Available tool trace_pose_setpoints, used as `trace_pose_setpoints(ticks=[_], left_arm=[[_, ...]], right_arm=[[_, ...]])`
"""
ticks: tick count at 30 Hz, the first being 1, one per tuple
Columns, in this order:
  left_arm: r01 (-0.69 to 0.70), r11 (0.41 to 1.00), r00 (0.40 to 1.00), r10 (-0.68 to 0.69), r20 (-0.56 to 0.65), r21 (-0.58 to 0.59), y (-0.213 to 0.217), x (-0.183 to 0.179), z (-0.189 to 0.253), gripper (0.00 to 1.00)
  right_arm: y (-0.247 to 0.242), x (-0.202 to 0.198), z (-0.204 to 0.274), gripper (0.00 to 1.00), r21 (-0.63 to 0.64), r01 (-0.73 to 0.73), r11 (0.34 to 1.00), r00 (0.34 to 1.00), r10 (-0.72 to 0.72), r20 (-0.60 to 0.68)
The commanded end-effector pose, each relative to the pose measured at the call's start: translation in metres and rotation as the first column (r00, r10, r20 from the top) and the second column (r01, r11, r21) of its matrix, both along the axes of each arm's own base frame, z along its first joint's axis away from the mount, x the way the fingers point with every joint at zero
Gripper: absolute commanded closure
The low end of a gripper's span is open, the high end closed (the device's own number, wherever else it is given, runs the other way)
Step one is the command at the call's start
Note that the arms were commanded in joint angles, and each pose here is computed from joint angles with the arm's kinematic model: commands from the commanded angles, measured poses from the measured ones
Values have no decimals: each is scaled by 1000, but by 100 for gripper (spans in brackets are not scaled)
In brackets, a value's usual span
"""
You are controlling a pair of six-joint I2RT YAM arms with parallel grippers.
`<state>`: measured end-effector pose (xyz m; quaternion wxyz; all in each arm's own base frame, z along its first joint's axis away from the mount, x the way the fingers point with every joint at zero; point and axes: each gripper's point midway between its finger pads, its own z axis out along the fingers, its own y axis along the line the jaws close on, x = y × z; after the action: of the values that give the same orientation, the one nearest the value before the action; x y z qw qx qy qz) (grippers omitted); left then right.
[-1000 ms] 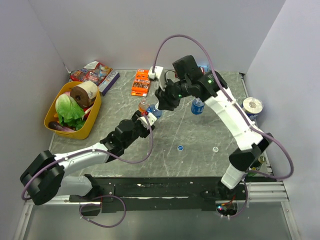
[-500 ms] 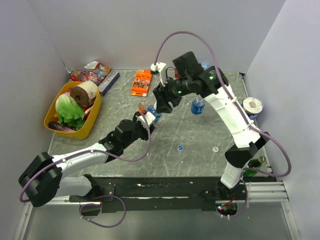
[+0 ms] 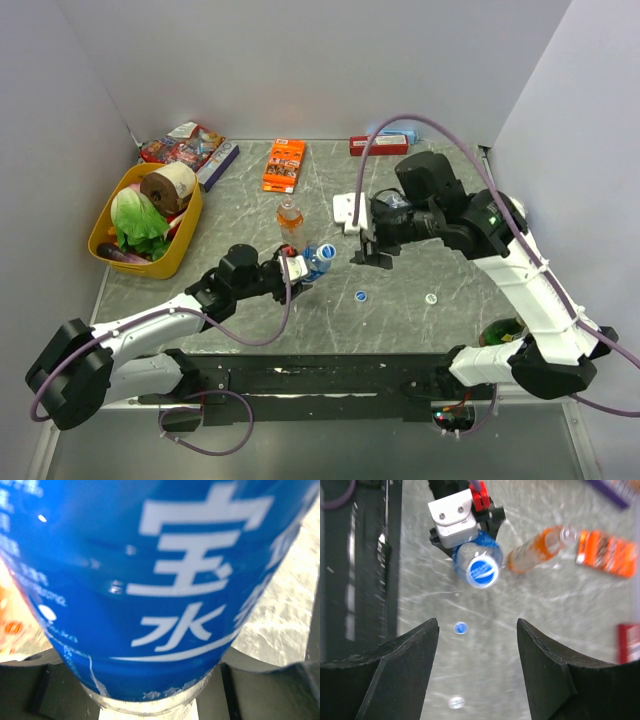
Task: Screw on the bottle caps
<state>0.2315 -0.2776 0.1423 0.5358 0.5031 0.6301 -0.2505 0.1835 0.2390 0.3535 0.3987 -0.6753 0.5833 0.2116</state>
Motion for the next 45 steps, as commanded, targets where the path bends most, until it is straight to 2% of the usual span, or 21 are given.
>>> trace_pose_setpoints(ticks=[1,4,16,22,33,45], left_arm=[[166,986,981,-165,106,7,-12,-11,24,99],[181,983,978,-181,98,11,-13,-14,24,99],[178,984,983,-176,59,-20,-13,-16,26,99],[183,983,981,-181,69,-31,-16,-14,30,99],[191,981,979,-188,73,-40,-18,-15,34,99],[183,982,979,-178,94,-44,-16,-13,35,99]], right_arm=[[25,21,15,29,11,-131,991,962,124,243],[40,10,25,30,46,-185,982,955,168,244],[40,-32,-4,33,-73,-368,927,894,374,248],[37,-31,-19,39,-149,-388,909,868,415,272],[41,-23,-27,41,-189,-378,906,854,421,307],[46,-10,-34,62,-203,-335,920,863,386,325]])
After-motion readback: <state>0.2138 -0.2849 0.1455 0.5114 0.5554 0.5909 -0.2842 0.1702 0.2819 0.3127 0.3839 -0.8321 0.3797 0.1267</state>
